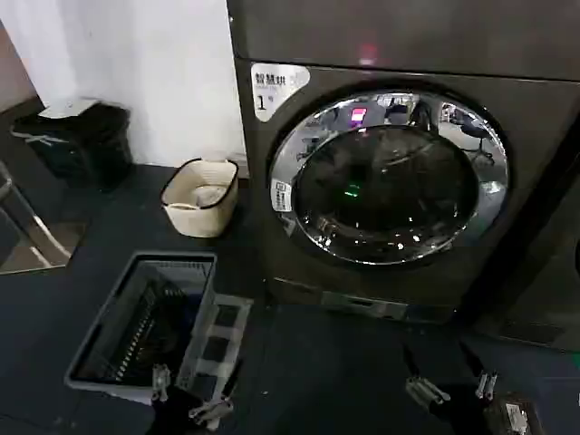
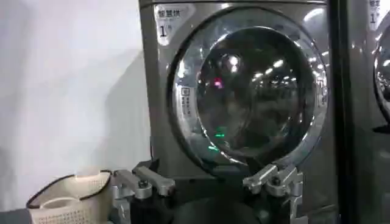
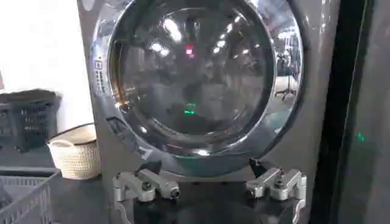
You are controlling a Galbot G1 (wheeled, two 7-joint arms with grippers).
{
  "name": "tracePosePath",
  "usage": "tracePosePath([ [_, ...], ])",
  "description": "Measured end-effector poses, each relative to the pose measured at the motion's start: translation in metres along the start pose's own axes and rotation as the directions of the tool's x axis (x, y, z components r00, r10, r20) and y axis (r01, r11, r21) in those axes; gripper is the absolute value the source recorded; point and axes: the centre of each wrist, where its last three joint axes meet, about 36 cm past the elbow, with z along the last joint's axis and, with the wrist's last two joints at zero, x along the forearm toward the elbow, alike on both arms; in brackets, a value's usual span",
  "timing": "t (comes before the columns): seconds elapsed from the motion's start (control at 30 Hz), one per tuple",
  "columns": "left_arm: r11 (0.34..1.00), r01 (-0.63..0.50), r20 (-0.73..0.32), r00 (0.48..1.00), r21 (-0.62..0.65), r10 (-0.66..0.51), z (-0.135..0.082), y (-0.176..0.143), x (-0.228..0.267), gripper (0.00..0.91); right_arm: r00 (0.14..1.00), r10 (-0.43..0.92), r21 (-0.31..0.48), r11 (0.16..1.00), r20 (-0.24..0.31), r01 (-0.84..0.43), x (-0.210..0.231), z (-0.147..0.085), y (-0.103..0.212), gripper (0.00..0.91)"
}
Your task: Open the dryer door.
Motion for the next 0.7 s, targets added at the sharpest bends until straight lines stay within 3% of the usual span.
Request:
tracePosePath([
  [0.2,1.000,0.015,-0.021,1.000,0.006,-0.015,-0.002,-0.001,-0.001,0.907,0.997,-0.071,0.010,0.997,0.019,0.071,-0.028,-0.014,-0.031,0.907],
  [0.7,1.000,0.027,-0.102,0.994,0.013,-0.025,-0.008,-0.003,0.001,0.907,0.931,-0.364,0.174,0.919,0.025,0.354,-0.139,-0.029,-0.111,0.907],
])
